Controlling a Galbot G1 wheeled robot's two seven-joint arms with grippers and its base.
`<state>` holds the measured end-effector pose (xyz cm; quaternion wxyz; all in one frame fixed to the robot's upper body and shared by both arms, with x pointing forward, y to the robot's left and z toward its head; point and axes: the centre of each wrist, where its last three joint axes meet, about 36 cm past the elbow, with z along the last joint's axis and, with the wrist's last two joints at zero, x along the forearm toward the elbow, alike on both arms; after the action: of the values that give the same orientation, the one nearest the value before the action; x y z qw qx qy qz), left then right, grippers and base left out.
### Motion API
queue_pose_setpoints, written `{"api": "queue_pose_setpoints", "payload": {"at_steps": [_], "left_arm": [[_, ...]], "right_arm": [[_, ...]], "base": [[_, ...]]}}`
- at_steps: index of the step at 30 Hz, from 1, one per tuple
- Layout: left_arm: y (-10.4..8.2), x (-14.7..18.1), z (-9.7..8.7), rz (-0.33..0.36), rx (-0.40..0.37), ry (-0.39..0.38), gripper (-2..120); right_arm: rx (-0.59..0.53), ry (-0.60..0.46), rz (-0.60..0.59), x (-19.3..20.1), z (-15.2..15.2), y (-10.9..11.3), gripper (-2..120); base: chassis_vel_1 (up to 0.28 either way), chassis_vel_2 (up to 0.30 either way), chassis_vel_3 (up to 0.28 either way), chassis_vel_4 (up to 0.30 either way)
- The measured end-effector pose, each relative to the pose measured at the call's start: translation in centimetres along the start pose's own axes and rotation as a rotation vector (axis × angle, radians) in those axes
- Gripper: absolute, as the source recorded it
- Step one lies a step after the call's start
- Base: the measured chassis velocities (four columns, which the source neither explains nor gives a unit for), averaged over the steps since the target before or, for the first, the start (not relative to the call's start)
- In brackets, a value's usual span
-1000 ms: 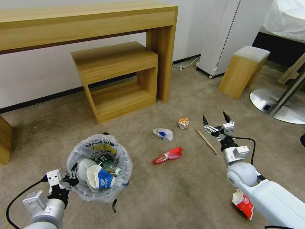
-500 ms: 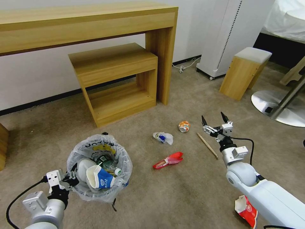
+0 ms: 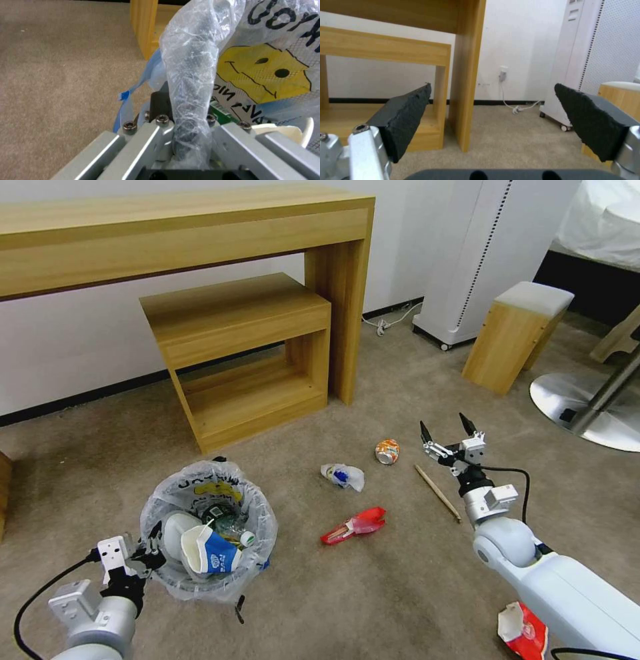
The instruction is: Pick up the trash bin and place the garbage on the floor into it.
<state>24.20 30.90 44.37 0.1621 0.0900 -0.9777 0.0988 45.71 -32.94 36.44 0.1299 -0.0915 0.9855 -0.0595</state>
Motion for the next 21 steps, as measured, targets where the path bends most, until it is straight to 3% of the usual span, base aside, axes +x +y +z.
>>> {"api": "queue_pose_setpoints", "payload": {"at_steps": [14,21], "left_arm": [[0.2,-0.2,0.1,0.000,-0.004,0.004,1],[0.3,-0.5,0.0,-0.002,-0.001,0.000,1]], "right_arm": [[0.004,-0.023,-0.053,-0.4,0.1,0.0,100],[0.069,0.027,-0.270,-1.3,-0.1,-2.6,100]], "base": [[-0.018,0.019,0.018,-0.021],[0.000,0.000,0.000,0.000]]}}
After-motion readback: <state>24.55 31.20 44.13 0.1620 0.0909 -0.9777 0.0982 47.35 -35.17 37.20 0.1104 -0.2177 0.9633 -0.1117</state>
